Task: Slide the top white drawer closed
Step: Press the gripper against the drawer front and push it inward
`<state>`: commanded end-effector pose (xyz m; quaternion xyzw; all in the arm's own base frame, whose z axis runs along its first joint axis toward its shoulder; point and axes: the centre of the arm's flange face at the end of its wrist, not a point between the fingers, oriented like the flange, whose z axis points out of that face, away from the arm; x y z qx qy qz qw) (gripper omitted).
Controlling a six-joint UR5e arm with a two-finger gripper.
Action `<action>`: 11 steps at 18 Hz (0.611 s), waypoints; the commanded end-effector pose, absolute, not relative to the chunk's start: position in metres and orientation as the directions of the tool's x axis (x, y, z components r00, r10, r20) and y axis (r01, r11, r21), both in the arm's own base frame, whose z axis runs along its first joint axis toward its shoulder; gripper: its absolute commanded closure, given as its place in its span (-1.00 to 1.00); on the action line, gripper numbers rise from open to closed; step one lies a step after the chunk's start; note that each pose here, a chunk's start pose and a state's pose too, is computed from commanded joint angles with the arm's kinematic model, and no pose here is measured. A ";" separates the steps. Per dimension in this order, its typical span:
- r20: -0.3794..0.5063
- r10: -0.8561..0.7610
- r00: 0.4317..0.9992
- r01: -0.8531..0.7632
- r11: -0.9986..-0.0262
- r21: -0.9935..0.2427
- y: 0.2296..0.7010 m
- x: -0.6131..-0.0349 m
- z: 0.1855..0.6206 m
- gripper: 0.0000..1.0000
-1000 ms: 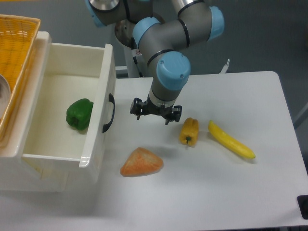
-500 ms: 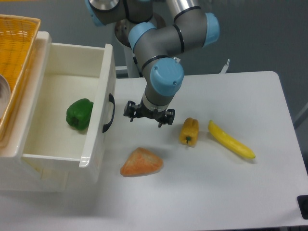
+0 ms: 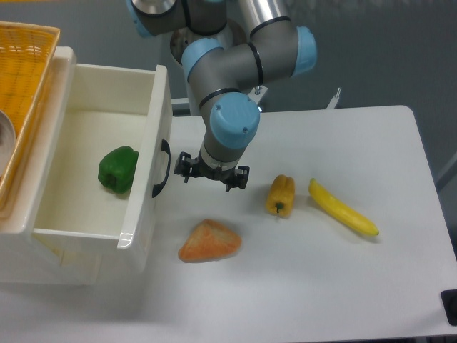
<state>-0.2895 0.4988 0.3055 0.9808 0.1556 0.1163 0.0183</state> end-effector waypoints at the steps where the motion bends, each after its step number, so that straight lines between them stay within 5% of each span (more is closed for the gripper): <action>1: 0.222 0.309 0.925 0.301 -0.951 0.071 0.500 -0.289 0.306 -1.00; 11: 0.218 0.288 0.933 0.281 -0.958 0.063 0.506 -0.280 0.310 -1.00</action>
